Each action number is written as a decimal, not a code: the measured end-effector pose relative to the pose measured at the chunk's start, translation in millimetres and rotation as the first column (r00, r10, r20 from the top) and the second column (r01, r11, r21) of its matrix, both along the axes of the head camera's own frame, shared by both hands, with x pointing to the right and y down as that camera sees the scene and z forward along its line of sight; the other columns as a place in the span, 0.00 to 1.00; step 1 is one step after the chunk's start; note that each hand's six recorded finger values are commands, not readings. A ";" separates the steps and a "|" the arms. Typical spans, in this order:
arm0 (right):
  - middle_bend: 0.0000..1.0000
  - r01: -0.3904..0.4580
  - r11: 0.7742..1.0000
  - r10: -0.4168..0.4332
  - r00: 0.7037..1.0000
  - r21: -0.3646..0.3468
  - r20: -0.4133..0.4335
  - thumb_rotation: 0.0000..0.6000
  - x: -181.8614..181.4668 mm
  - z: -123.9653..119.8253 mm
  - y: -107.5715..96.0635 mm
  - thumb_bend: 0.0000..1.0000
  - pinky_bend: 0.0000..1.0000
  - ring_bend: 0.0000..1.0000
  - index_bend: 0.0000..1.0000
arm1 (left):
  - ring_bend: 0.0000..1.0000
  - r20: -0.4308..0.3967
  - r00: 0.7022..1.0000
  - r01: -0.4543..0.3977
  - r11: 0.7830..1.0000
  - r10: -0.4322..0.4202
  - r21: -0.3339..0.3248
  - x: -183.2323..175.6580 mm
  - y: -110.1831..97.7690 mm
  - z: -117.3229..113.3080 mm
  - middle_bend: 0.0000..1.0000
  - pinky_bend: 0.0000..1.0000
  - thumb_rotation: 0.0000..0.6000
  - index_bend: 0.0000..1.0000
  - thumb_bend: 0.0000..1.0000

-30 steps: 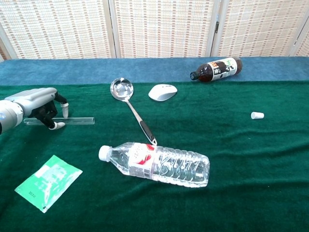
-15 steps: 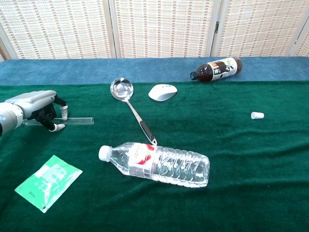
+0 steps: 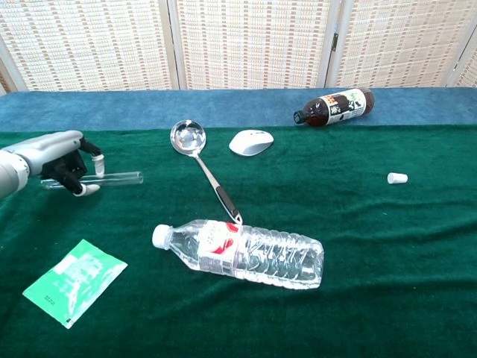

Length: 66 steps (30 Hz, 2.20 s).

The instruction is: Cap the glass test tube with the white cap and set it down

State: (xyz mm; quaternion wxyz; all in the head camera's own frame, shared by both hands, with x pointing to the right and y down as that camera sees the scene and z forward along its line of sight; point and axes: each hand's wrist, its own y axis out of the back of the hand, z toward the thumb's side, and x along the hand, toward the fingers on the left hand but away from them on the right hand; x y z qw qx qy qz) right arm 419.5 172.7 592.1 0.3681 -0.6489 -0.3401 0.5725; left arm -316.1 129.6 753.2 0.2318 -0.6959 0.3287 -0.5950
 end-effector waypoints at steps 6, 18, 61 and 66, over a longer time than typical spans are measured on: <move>0.16 0.006 1.000 -0.006 1.000 0.009 -0.001 1.00 -2.1 -2.7 -1.4 0.56 0.07 0.19 0.14 | 0.97 -0.075 0.997 -0.016 1.000 0.017 0.016 8.0 -2.4 -19.8 0.97 0.90 1.00 0.65 0.45; 0.28 0.012 0.996 -0.011 1.000 0.090 -0.014 1.00 -3.1 -23.7 -23.9 0.56 0.18 0.36 0.17 | 0.97 -0.121 0.984 -0.120 0.988 0.131 0.093 26.4 3.9 -55.6 0.97 0.90 1.00 0.68 0.45; 0.93 0.199 0.909 -0.219 0.976 -0.365 -0.013 1.00 -106.5 151.9 -51.5 0.84 1.00 1.00 0.24 | 0.97 -0.078 0.986 -0.143 0.986 0.150 0.083 18.4 21.8 -63.5 0.97 0.90 1.00 0.68 0.45; 0.93 0.196 0.907 -0.221 0.975 -0.372 -0.025 1.00 -105.6 155.8 -50.6 0.84 1.00 1.00 0.24 | 0.97 -0.076 0.987 -0.138 0.987 0.144 0.078 16.1 22.3 -61.3 0.97 0.90 1.00 0.68 0.45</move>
